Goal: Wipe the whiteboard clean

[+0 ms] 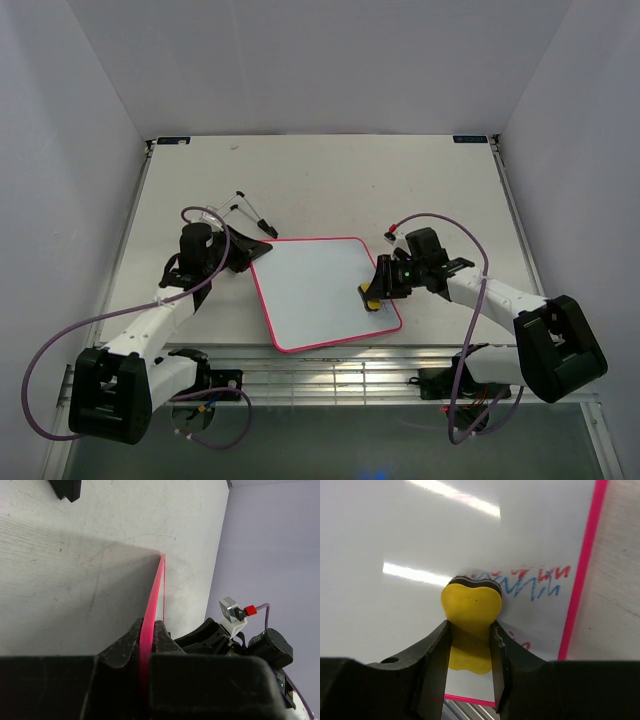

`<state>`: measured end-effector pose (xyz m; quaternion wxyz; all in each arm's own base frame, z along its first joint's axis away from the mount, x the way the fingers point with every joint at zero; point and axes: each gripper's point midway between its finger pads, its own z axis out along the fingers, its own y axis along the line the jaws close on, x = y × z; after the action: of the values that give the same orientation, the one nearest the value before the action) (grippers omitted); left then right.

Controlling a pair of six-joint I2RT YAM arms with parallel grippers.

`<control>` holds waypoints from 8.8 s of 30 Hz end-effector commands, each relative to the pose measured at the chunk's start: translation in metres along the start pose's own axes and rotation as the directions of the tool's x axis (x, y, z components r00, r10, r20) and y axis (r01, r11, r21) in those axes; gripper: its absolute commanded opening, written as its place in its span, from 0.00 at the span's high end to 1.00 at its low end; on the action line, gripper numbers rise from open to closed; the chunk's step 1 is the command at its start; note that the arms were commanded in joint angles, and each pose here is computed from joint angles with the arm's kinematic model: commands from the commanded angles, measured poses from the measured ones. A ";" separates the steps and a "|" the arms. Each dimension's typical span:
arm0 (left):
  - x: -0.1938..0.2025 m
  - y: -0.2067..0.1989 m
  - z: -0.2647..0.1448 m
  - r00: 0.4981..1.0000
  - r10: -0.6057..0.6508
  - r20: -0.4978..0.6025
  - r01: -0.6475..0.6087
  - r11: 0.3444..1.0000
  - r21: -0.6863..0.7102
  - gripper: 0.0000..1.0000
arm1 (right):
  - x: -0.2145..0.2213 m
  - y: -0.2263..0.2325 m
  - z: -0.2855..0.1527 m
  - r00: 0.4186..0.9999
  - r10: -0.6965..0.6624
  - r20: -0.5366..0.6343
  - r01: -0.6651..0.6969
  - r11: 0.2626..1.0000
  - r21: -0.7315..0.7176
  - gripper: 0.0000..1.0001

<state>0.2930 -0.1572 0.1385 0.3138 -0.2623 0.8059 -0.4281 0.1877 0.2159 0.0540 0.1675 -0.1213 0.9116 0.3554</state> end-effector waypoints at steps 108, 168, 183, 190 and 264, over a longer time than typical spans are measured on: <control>-0.028 0.076 -0.011 0.994 0.104 0.040 -0.086 0.945 -0.315 1.00 | 0.023 -0.082 0.016 0.958 0.193 -0.212 -0.160 0.973 0.164 0.80; -0.023 0.060 -0.013 0.995 0.087 0.052 -0.072 0.970 -0.233 1.00 | 0.005 0.194 0.082 0.884 -0.401 -0.243 0.346 0.908 -0.237 0.84; -0.031 0.046 -0.017 0.992 0.097 0.077 -0.079 0.974 -0.214 1.00 | 0.042 0.173 0.059 0.886 -0.403 -0.231 0.390 0.915 -0.101 0.85; -0.041 0.029 -0.023 0.985 0.144 0.097 -0.123 0.973 -0.193 1.00 | 0.008 0.075 0.023 0.956 -0.242 -0.164 0.252 0.967 0.046 0.85; -0.135 -0.267 -0.110 0.465 0.520 0.716 -0.867 0.430 0.251 1.00 | -0.115 -0.026 -0.114 0.939 -0.192 0.286 0.075 0.925 0.373 0.10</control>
<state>0.3534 -0.1420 0.3649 0.6398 0.0581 0.6504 -0.4052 0.2754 0.1217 0.1504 0.3288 -0.0756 0.9274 0.1617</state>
